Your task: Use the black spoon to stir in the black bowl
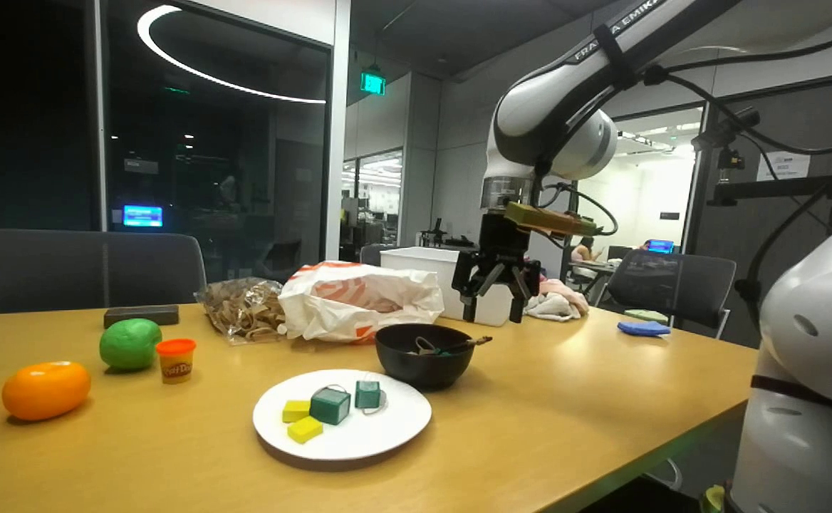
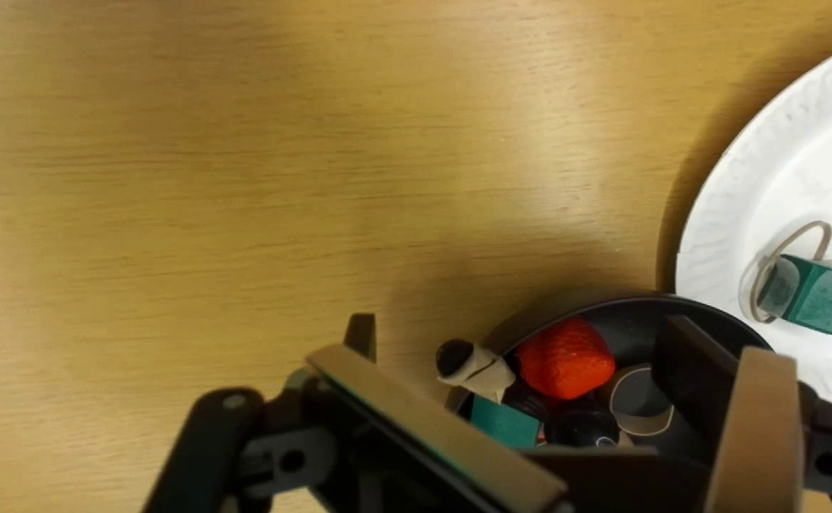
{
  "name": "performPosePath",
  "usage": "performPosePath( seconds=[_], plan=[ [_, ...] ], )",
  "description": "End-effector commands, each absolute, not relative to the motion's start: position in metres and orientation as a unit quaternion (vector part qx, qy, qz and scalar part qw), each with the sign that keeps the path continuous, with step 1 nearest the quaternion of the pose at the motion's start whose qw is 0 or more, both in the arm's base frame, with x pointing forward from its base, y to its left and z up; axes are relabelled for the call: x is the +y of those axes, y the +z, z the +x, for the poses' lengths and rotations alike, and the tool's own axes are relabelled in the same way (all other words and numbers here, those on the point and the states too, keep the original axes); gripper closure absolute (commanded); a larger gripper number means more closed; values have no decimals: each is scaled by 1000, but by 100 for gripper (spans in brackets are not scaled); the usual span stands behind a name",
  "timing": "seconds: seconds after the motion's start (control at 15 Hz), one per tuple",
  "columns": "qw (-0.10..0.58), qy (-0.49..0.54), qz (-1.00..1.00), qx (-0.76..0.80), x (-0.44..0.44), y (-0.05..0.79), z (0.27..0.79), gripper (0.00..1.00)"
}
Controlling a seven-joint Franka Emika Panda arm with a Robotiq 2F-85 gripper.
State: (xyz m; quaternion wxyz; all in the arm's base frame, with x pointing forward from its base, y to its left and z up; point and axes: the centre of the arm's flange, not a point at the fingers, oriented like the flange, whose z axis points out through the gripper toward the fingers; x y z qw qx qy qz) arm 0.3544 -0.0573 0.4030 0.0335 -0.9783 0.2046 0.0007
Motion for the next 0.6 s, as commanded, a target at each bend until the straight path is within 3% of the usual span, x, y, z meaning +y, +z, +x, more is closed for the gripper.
performPosePath(
  seconds=[0.0, 0.53],
  plan=[
    [79, -22, -982, 172, -65, 387, 358, 0],
    [92, -39, -989, 107, -68, 366, 368, 0]
  ],
)
